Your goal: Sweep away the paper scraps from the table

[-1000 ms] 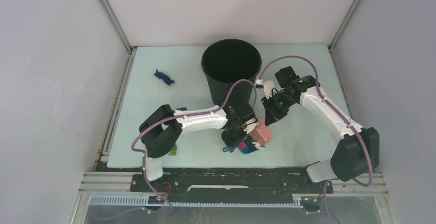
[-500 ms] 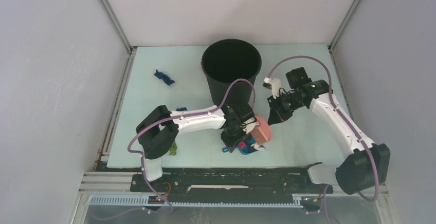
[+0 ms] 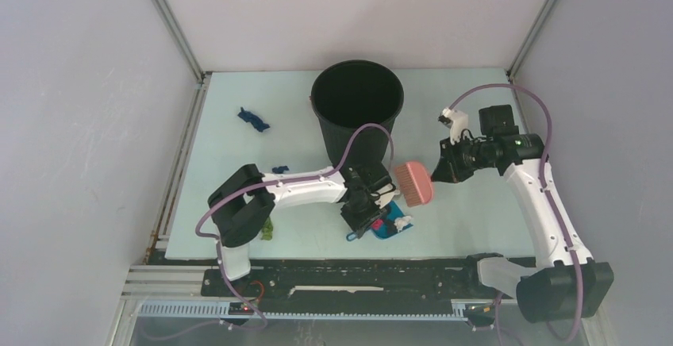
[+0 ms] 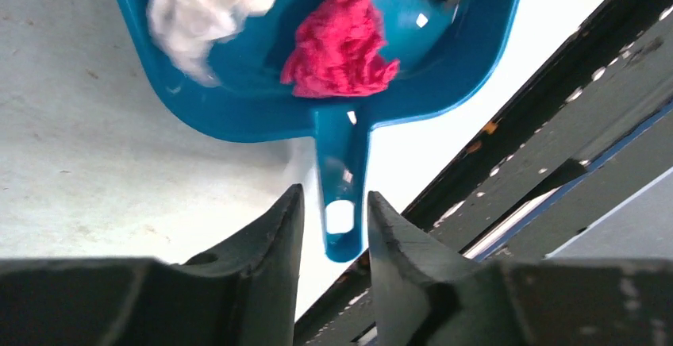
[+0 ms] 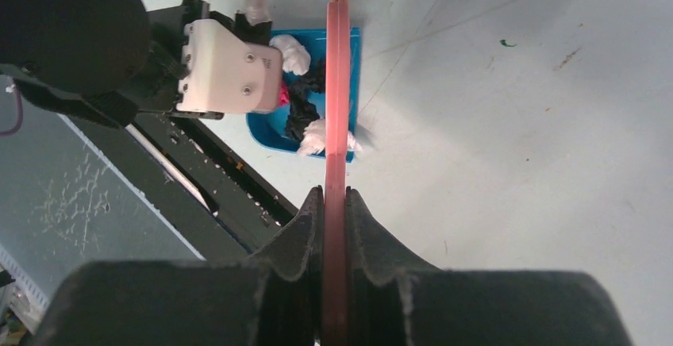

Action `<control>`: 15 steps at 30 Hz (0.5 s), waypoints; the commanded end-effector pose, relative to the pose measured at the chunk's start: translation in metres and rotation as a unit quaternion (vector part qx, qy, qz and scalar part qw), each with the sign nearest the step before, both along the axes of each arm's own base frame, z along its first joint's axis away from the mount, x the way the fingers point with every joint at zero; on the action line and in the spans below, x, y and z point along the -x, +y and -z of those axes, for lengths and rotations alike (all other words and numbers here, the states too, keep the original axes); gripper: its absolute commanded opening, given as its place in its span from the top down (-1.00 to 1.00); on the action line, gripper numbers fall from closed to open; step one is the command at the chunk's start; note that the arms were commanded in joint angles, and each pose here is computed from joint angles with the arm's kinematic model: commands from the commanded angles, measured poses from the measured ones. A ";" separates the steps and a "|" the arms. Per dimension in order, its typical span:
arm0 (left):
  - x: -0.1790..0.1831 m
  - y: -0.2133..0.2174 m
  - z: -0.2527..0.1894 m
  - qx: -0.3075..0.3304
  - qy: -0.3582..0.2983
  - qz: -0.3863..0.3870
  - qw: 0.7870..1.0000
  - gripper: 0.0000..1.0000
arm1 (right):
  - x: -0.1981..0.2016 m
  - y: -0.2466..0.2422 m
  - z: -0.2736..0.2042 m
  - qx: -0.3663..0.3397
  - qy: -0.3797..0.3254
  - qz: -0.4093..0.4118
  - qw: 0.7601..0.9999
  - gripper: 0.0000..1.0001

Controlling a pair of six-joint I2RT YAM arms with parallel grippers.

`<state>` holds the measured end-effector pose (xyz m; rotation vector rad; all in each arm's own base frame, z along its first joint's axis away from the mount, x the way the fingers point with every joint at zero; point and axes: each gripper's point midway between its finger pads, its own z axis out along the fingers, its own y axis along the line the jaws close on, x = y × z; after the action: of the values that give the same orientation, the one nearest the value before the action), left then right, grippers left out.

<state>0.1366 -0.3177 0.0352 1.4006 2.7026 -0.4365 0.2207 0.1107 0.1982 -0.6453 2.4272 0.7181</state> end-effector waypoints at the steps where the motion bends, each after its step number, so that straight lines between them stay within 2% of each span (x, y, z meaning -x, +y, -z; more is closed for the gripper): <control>1: -0.002 0.001 -0.022 0.035 -0.043 0.007 0.998 0.10 | -0.005 -0.003 -0.006 0.002 -0.022 0.017 1.000 1.00; 5: 0.006 0.011 -0.018 0.032 -0.061 0.017 0.997 -0.10 | 0.001 -0.004 -0.004 0.011 -0.017 0.010 1.000 1.00; 11: 0.008 0.012 -0.009 0.021 -0.081 0.020 0.996 -0.08 | 0.005 -0.002 -0.001 0.007 -0.018 0.003 1.000 1.00; 15: 0.010 0.009 -0.005 0.025 -0.108 0.027 0.993 -0.06 | 0.008 -0.013 0.011 0.043 -0.017 0.014 0.999 1.00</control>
<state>0.1206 -0.2982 0.0323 1.4482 2.5762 -0.3328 0.2151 0.1049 0.1872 -0.6384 2.4555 0.6731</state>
